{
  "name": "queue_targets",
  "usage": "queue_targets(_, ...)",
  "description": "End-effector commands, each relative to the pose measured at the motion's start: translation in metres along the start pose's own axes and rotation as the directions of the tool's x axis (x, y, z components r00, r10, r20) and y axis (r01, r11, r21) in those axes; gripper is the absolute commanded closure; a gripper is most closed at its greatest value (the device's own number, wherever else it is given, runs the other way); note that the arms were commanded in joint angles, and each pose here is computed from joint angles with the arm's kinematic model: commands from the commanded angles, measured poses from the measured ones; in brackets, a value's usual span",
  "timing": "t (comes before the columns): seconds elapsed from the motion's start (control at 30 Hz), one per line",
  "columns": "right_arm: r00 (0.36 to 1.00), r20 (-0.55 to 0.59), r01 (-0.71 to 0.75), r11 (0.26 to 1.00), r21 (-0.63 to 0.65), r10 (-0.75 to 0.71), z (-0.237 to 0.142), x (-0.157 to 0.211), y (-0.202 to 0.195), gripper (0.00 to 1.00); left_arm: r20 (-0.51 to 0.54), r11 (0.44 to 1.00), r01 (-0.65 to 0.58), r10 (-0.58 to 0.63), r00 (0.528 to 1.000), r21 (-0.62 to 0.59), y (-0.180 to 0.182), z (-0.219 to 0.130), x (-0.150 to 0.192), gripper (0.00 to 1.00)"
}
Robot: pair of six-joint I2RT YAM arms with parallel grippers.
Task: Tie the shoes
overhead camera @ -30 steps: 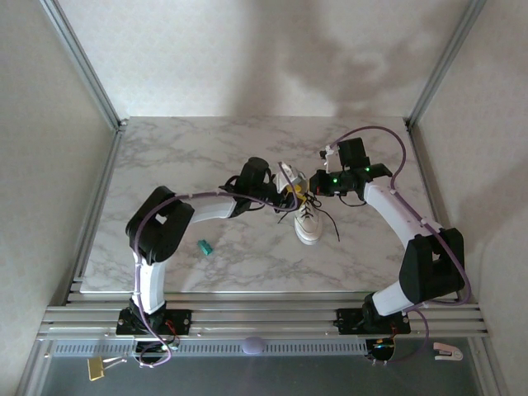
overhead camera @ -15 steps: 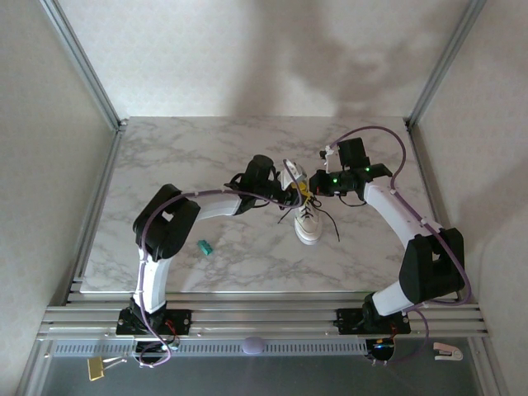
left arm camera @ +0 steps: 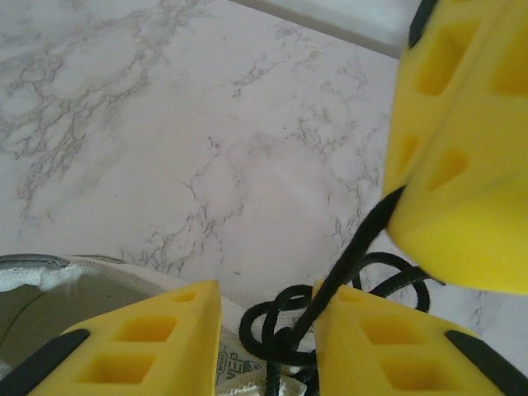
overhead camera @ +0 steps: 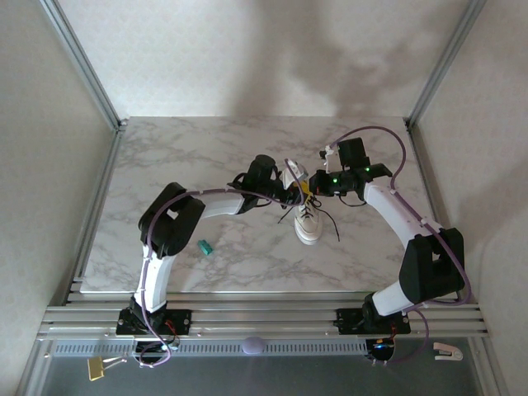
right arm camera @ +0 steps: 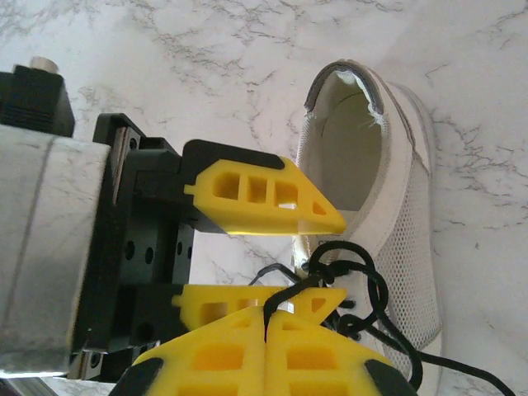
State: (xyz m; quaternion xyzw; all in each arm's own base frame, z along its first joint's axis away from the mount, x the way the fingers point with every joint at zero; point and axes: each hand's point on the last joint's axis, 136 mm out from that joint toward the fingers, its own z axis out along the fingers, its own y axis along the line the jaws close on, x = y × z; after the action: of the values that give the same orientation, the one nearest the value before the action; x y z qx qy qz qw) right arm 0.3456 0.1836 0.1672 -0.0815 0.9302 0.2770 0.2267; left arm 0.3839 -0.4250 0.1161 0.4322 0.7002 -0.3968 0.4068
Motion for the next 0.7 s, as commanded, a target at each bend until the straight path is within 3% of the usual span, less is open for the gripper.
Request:
queue_targets(0.0, 1.0, -0.002, 0.012, 0.999, -0.037, -0.012, 0.0, 0.0, 0.008, 1.0, 0.053, 1.0, -0.017, 0.016, 0.998, 0.013, -0.003, 0.004, -0.02, 0.74)
queue_targets(0.13, 1.0, -0.004, 0.01, 0.999, -0.037, -0.011, 0.001, 0.0, 0.008, 1.0, 0.066, 1.0, -0.007, 0.006, 0.998, 0.025, -0.004, 0.004, -0.02, 0.83)
queue_targets(0.27, 1.0, -0.004, 0.007, 0.999, -0.035, -0.007, 0.001, 0.001, 0.007, 1.0, 0.073, 0.999, -0.001, -0.002, 0.997, 0.032, -0.005, 0.004, -0.021, 1.0)
queue_targets(0.5, 1.0, 0.011, 0.002, 1.0, -0.011, -0.002, -0.002, 0.001, 0.004, 1.0, 0.083, 0.999, 0.006, -0.009, 0.997, 0.031, -0.007, 0.001, -0.02, 1.0)
queue_targets(0.57, 1.0, 0.026, -0.006, 1.0, 0.002, 0.006, -0.006, 0.001, 0.002, 0.92, 0.081, 0.999, 0.015, -0.018, 0.997, 0.03, -0.006, 0.001, -0.019, 1.0)
queue_targets(0.67, 0.997, 0.077, -0.025, 0.999, 0.028, 0.023, -0.015, 0.001, -0.001, 0.69, 0.09, 0.999, 0.033, -0.035, 0.995, 0.024, -0.004, 0.0, -0.017, 1.0)
